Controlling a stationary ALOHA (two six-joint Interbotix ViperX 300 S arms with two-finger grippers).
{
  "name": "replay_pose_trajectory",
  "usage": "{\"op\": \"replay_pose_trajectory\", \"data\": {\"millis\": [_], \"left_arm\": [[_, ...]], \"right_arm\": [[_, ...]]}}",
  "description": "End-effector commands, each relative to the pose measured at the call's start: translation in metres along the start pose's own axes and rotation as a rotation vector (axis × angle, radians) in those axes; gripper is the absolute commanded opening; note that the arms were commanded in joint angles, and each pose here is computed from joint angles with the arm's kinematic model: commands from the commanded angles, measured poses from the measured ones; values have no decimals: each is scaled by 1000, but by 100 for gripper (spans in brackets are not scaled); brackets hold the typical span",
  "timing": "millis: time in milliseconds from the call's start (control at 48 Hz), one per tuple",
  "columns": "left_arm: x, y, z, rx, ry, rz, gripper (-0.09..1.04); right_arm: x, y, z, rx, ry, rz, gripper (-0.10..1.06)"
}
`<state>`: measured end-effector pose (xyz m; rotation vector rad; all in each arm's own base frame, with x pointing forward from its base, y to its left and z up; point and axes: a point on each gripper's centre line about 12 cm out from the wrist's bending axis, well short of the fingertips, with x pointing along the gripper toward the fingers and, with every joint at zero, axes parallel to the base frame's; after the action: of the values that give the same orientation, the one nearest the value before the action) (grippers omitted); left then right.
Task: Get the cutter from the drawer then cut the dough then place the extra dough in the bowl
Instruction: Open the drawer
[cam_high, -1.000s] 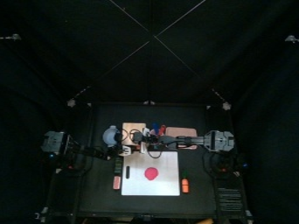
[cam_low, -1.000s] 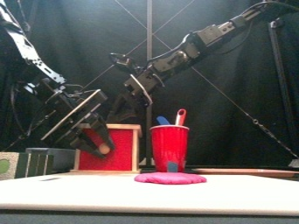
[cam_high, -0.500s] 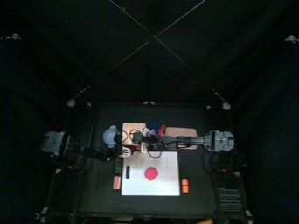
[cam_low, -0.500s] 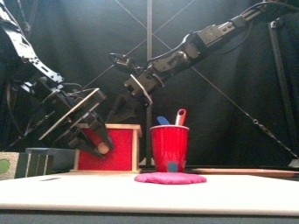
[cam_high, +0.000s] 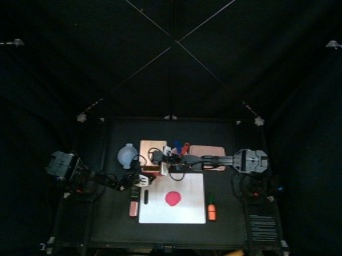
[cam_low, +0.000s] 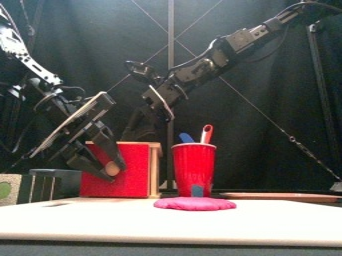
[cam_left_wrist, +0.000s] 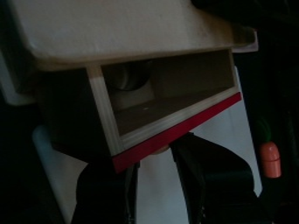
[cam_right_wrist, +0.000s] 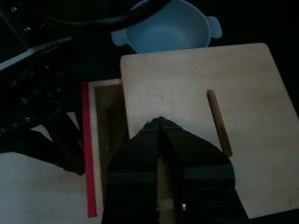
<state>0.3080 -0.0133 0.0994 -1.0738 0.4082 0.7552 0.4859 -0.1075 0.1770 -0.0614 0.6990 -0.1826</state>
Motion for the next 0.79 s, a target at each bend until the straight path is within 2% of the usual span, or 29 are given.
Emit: {"op": "replay_pose_trajectory", "data": {"millis": [21, 792], "left_arm": [[-4, -9, -7, 2, 20, -26, 50], [-15, -19, -36, 18, 83, -54, 50]], "right_arm": [[-4, -5, 4, 8, -5, -7, 4], [-1, -4, 1, 8, 6, -7, 4]]}}
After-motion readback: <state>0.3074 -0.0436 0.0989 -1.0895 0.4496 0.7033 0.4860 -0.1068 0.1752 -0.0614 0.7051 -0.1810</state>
